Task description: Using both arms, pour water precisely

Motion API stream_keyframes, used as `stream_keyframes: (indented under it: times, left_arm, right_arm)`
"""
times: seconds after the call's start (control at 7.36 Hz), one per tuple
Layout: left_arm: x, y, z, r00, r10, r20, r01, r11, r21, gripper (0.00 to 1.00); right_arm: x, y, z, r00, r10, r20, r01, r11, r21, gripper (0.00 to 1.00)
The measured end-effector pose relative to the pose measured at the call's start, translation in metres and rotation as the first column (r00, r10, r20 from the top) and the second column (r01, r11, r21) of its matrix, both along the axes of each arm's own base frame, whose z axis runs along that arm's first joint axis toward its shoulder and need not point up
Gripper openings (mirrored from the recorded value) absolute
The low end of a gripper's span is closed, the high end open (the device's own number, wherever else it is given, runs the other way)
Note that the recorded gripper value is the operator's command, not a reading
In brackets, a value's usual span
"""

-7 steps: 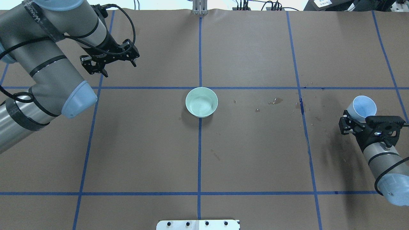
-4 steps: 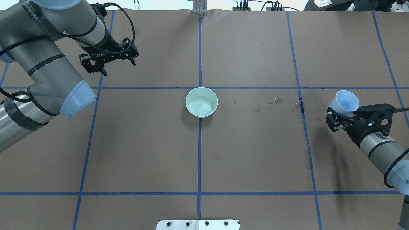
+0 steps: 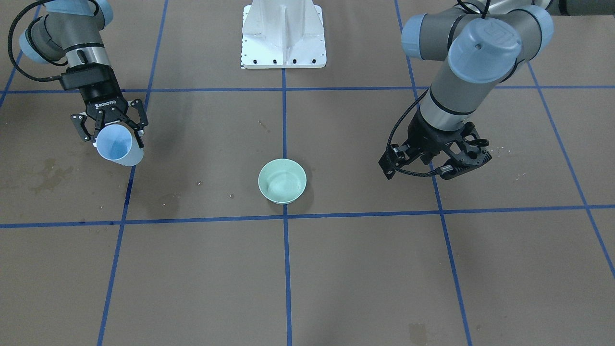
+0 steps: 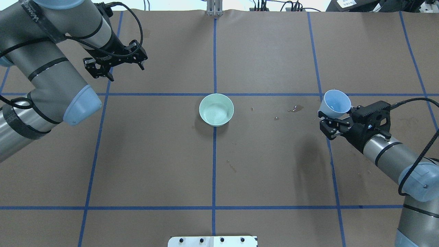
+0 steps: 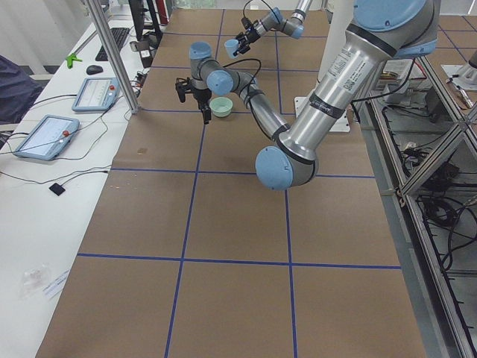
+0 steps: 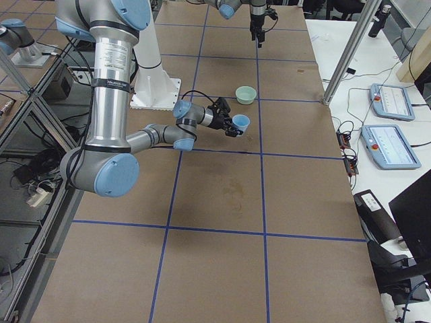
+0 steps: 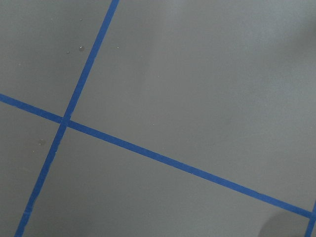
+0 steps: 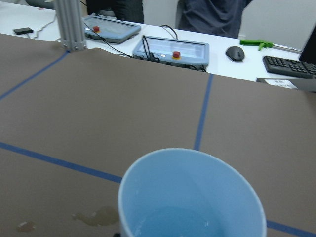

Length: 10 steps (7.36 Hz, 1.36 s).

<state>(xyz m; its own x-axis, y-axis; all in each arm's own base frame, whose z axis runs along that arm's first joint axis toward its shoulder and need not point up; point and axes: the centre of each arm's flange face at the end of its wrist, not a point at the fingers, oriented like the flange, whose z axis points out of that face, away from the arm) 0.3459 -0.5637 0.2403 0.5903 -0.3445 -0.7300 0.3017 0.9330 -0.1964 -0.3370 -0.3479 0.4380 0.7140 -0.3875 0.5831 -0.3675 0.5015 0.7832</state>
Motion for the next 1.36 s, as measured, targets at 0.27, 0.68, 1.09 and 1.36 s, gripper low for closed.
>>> stream_keyframes:
  times: [0.27, 0.68, 1.09, 1.36]
  left_arm:
    - [-0.032, 0.003, 0.027, 0.997, 0.063, 0.036, -0.066, 0.994, 0.086, 1.0]
    - [-0.089, 0.001, 0.086, 0.981, 0.15, 0.123, -0.171, 0.968, 0.185, 1.0]
    - [-0.138, 0.001, 0.127, 0.961, 0.205, 0.184, -0.247, 0.938, 0.244, 1.0]
    - [-0.157, 0.015, 0.146, 0.954, 0.224, 0.202, -0.272, 0.928, 0.255, 1.0]
  right_arm:
    - [-0.013, -0.003, -0.022, 0.996, -0.088, 0.006, 0.088, 0.995, 0.055, 0.0]
    - [-0.061, -0.016, -0.075, 0.98, -0.197, -0.039, 0.2, 0.976, 0.088, 0.0]
    - [-0.126, -0.028, -0.152, 0.946, -0.301, -0.122, 0.303, 0.953, -0.001, 0.0]
    - [-0.151, -0.028, -0.186, 0.92, -0.345, -0.188, 0.343, 0.938, -0.045, 0.0]
